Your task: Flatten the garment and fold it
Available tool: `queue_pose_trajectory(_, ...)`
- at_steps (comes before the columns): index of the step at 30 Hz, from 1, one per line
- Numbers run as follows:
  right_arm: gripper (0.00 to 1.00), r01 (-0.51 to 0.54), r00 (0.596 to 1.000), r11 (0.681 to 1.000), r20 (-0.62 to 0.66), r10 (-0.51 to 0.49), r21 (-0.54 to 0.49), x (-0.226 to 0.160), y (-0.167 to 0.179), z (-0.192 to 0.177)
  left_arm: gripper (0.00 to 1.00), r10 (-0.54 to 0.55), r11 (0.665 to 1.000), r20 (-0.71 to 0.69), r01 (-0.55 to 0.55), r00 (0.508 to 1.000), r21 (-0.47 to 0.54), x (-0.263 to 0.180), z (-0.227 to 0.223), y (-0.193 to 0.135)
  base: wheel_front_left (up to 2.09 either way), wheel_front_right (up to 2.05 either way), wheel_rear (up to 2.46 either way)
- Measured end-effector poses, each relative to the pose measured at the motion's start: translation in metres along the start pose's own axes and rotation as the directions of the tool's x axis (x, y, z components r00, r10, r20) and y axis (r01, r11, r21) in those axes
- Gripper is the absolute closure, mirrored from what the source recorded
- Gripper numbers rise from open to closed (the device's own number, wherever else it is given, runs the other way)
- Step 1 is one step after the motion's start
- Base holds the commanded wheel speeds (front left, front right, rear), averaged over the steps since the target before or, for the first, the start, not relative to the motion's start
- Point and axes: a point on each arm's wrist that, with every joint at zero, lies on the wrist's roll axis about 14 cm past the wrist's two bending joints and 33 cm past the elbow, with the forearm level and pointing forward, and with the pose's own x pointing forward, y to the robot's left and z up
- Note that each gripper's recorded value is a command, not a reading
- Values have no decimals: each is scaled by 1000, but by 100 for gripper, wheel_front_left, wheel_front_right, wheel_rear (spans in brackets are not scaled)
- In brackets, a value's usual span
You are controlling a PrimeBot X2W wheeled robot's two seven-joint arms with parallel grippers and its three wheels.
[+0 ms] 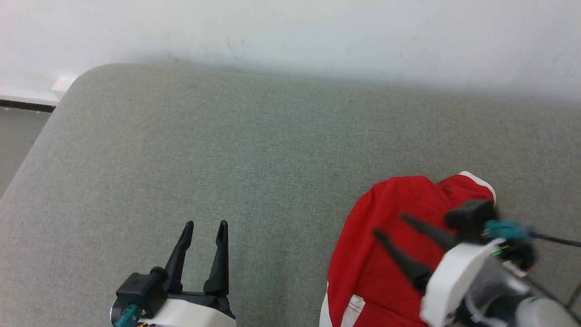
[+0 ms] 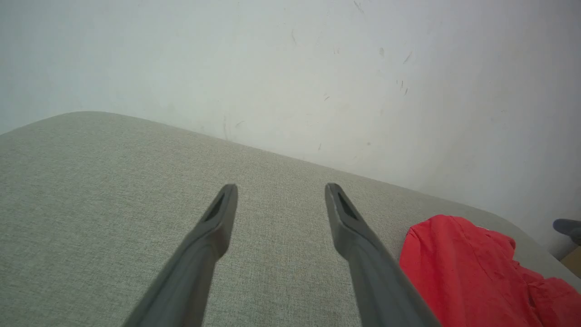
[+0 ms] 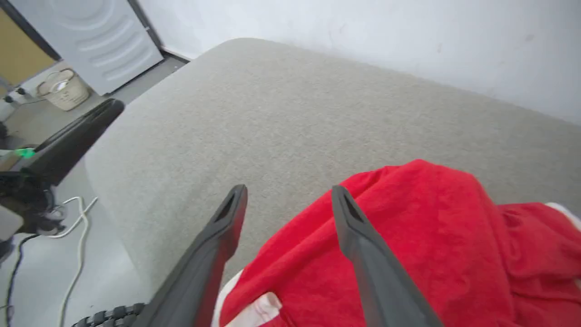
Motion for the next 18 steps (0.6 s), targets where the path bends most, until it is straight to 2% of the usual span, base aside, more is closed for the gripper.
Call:
queue_pose_trajectory(2, 0, 111, 993, 992, 40, -109, -53, -7, -29, 11, 0, -3, 1000, 0, 3, 1000, -1, 0, 0, -1, 0, 0, 0)
queue_pose_trajectory(4, 0, 230, 972, 969, 60, -225, -91, -18, -60, 17, 0, -4, 1000, -1, 4, 1000, -1, 1, 0, -1, 0, 0, 0)
queue_pose_trajectory(7, 0, 400, 916, 903, 43, -399, -155, -42, -105, 11, 0, -7, 1000, -2, 7, 1000, -2, 3, -1, -2, 0, 0, 0)
queue_pose_trajectory(9, 0, 484, 870, 861, -17, -492, -154, -58, -127, -8, 0, -10, 1000, -6, 10, 1000, -3, 4, -2, -3, 0, 0, 0)
queue_pose_trajectory(12, 0, 532, 834, 840, -108, -541, -103, -68, -133, -41, 0, -13, 1000, -14, 13, 1000, -3, 6, -5, -4, 0, 0, 0)
queue_pose_trajectory(18, 0, 530, 824, 846, -198, -531, -62, -60, -126, -76, 0, -16, 1000, -29, 15, 999, -4, 9, -10, -4, 0, 0, 0)
